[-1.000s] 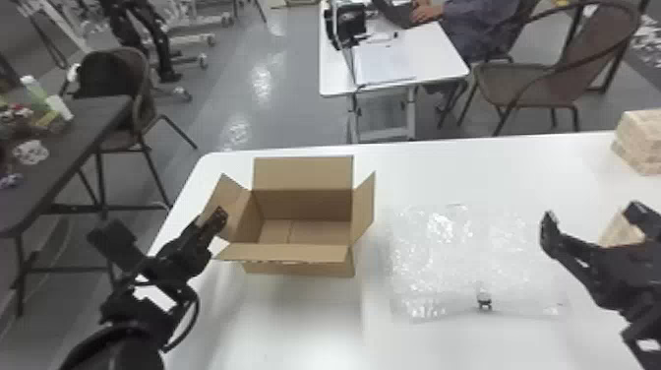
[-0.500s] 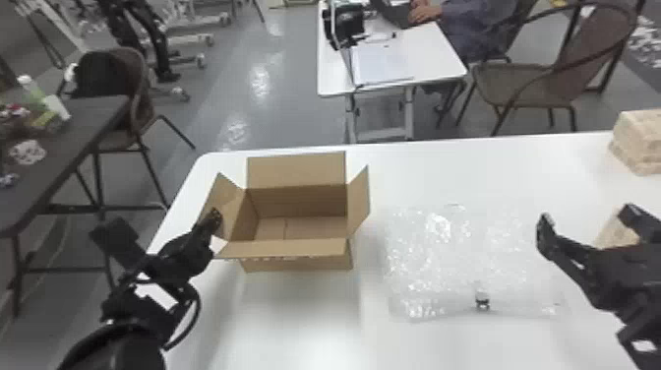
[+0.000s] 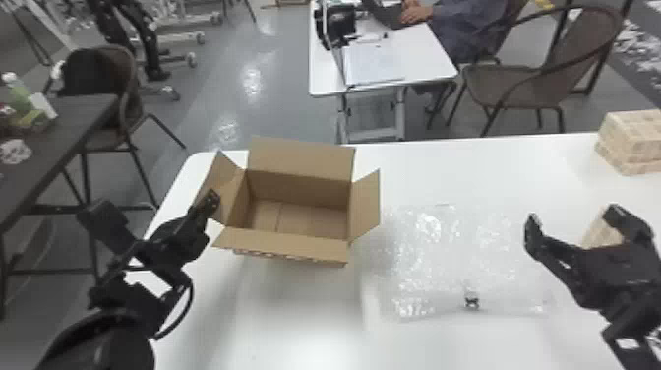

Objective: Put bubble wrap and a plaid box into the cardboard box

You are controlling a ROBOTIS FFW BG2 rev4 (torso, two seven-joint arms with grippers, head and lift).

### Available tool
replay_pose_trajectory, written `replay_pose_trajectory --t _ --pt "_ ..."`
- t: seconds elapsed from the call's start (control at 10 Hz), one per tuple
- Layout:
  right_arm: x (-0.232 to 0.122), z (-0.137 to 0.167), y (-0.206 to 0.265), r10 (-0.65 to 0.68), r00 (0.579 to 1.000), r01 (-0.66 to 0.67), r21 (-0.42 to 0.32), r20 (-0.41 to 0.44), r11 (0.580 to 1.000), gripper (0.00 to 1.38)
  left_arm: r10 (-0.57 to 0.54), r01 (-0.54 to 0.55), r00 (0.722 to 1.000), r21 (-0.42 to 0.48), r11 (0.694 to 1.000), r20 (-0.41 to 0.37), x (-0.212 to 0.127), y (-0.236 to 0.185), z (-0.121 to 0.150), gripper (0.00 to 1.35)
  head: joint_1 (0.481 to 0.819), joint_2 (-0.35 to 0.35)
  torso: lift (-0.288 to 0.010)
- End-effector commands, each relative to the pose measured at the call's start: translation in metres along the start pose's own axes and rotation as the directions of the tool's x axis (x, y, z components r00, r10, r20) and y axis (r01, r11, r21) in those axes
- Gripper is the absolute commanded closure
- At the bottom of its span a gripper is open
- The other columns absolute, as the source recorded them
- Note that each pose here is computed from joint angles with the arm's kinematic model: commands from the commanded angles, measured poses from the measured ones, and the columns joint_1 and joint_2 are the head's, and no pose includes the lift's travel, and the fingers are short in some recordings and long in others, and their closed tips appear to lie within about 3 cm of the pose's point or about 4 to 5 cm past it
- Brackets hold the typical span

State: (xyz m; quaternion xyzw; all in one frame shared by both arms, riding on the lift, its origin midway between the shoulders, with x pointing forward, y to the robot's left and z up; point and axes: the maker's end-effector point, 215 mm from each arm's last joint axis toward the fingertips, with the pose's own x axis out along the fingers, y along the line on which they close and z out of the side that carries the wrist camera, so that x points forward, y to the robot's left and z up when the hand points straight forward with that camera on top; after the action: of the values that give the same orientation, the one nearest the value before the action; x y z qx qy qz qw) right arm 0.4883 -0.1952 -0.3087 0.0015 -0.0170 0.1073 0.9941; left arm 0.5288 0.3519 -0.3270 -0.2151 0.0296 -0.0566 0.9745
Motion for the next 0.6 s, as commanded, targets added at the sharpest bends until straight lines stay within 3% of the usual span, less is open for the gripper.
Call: replay_pose_trajectory --t 0.0,0.2,0.5 --pt "0.000 -0.003 0.000 0.000 1.000 0.000 0.001 -0.010 1.000 0.18 -0.025 0.023 0.999 0.061 0.998 0.030 0.002 -0.016 0.029 1.23 0.695 0.170 -0.108" --pt "0.001 -0.005 -0.001 -0.002 1.000 0.002 -0.005 -0.028 1.000 0.18 -0.017 0.007 0.999 0.209 0.978 0.046 -0.003 -0.030 0.064 1.23 0.695 0.165 -0.108" --pt "0.009 -0.012 -0.007 -0.019 0.993 0.018 -0.012 -0.112 1.000 0.18 -0.011 0.004 1.000 0.242 0.970 0.028 -0.007 -0.039 0.059 1.23 0.693 0.164 -0.108"
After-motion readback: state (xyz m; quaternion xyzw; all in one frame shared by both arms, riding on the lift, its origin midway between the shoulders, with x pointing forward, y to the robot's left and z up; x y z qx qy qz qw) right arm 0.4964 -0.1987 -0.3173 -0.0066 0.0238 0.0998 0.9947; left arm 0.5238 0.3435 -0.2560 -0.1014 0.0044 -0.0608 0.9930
